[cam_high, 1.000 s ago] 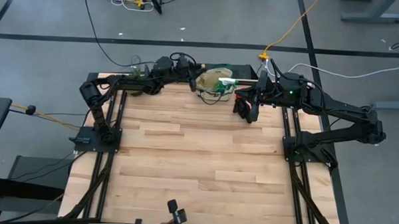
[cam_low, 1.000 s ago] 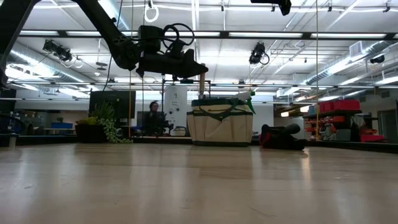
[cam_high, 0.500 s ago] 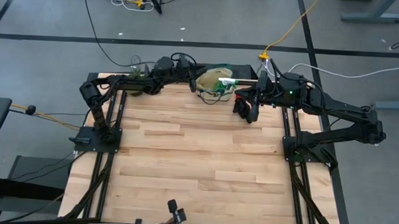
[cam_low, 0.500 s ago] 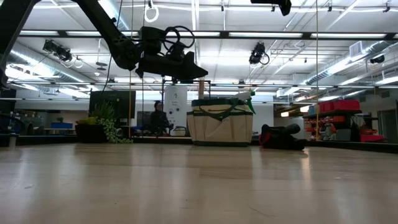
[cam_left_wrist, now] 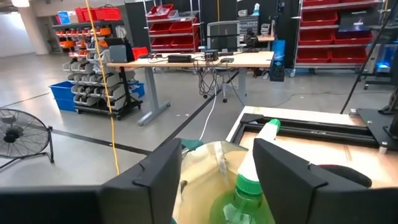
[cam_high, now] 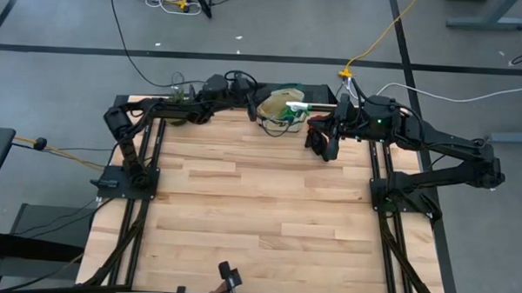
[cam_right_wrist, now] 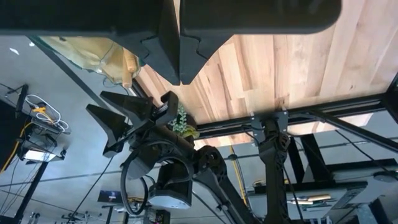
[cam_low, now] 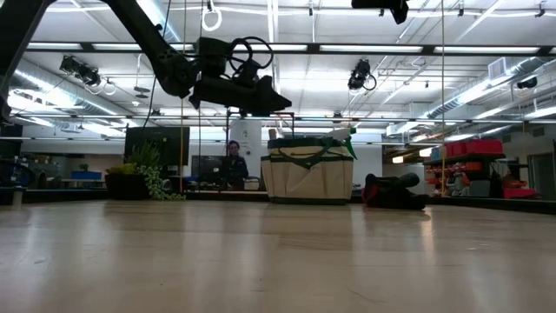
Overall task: Pick & Place Garden tools in Gardening bag
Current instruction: Put the red gloves into the white gardening bag
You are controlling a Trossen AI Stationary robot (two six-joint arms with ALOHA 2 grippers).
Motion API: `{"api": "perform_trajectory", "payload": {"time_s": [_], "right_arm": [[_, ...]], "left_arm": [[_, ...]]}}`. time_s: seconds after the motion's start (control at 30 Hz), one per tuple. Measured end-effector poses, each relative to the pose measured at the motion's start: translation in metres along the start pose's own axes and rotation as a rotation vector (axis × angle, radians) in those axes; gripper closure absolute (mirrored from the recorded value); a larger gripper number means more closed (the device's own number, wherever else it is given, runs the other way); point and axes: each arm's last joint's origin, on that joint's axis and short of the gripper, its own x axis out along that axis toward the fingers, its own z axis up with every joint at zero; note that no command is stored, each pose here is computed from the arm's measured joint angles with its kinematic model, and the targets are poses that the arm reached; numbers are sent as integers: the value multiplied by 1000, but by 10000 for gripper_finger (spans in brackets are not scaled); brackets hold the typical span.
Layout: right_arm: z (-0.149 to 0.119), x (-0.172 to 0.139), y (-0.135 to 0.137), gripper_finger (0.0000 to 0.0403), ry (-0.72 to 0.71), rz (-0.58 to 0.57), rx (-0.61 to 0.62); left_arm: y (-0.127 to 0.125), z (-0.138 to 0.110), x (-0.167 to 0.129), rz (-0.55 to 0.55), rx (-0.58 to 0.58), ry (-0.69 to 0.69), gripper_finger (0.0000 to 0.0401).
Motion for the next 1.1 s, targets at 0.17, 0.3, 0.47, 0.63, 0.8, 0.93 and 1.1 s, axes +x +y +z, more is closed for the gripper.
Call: {"api": "perform_trajectory", "payload": {"time_s": [0.17, 0.3, 0.47, 0.63, 0.8, 0.93, 1.1], "right_arm": [[0, 0, 0, 403, 0, 0, 0], [0, 0, 0, 403, 0, 0, 0], [0, 0, 0, 403, 1, 0, 0], [-1, 0, 0, 403, 13, -1, 0], [-2, 0, 0, 403, 23, -1, 0], [-2, 0, 0, 403, 23, -1, -1], [-3, 0, 0, 403, 31, -2, -8]], "left_arm": [[0, 7, -2, 1, -17, -16, 179], [0, 12, -5, 1, -15, -23, 182], [-1, 28, -11, -2, -5, -51, 189], [-5, 44, -20, -9, -2, -49, 190], [-10, 59, -31, -21, -7, -25, 190], [-15, 71, -40, -35, -10, -13, 190], [-22, 88, -53, -51, -7, -22, 190]]}}
